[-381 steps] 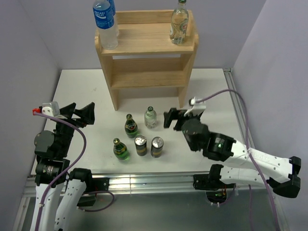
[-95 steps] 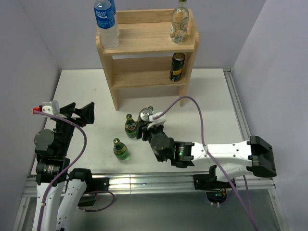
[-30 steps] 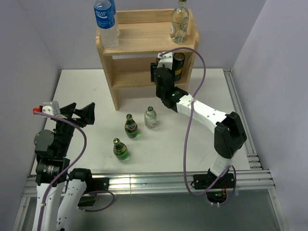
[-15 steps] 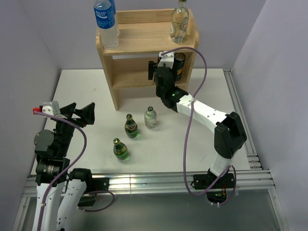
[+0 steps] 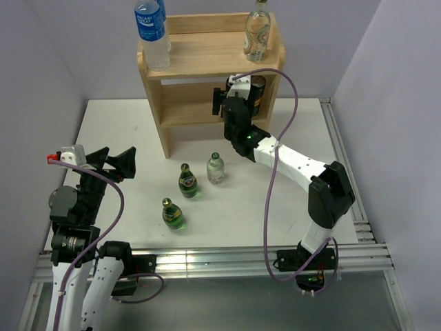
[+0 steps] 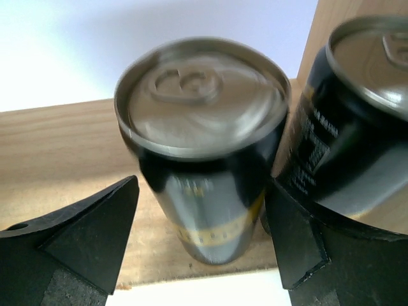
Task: Place and organize the beverage onto the shelf
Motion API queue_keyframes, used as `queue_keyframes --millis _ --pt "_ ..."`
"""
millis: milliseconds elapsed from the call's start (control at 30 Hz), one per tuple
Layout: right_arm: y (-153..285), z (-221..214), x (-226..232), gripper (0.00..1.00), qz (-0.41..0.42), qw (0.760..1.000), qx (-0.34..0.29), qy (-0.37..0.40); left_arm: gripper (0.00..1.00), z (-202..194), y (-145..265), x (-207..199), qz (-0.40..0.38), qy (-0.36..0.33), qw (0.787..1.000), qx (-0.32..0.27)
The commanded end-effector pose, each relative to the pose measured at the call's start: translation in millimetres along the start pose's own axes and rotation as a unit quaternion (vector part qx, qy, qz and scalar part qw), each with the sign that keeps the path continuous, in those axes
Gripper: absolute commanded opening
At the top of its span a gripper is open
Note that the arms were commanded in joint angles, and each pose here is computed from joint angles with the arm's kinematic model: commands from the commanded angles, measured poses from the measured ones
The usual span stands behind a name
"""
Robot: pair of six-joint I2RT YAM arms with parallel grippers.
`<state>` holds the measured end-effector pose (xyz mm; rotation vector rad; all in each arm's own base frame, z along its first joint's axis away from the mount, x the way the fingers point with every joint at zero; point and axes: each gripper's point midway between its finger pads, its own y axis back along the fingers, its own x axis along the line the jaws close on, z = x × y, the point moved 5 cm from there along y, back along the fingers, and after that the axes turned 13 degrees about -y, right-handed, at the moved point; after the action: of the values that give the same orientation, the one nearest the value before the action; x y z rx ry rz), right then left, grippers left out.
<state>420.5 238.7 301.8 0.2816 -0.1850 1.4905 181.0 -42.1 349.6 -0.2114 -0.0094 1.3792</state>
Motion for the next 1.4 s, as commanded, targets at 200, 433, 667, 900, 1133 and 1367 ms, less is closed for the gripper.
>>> queue_keyframes --millis 200,433,667,900,1133,1367 --pt "28.7 28.3 4.3 0.86 0.022 0.998 -0.028 -0.046 0.99 3.1 -0.7 -0.4 -0.004 -0.005 1.000 -0.008" --pt "59.3 27.6 7.2 0.86 0.036 0.998 -0.029 -0.053 0.99 3.5 0.0 -0.1 -0.003 -0.005 1.000 -0.009" --pt "115.9 14.3 4.4 0.86 0.055 0.997 -0.012 -0.060 0.99 4.7 1.2 0.0 -0.002 -0.005 1.000 -0.012" --pt "171.0 -54.0 -23.2 0.87 0.078 0.991 0.063 -0.089 0.99 5.4 1.0 -0.1 -0.002 -0.005 1.000 -0.013" --pt "193.1 -118.6 -28.2 0.90 0.131 0.976 0.131 -0.113 0.99 4.3 0.7 1.4 0.003 -0.005 1.000 -0.011" --pt "189.4 -143.4 -12.4 0.92 0.167 0.969 0.149 -0.105 0.99 3.2 -0.4 2.0 0.005 -0.005 1.000 -0.007"
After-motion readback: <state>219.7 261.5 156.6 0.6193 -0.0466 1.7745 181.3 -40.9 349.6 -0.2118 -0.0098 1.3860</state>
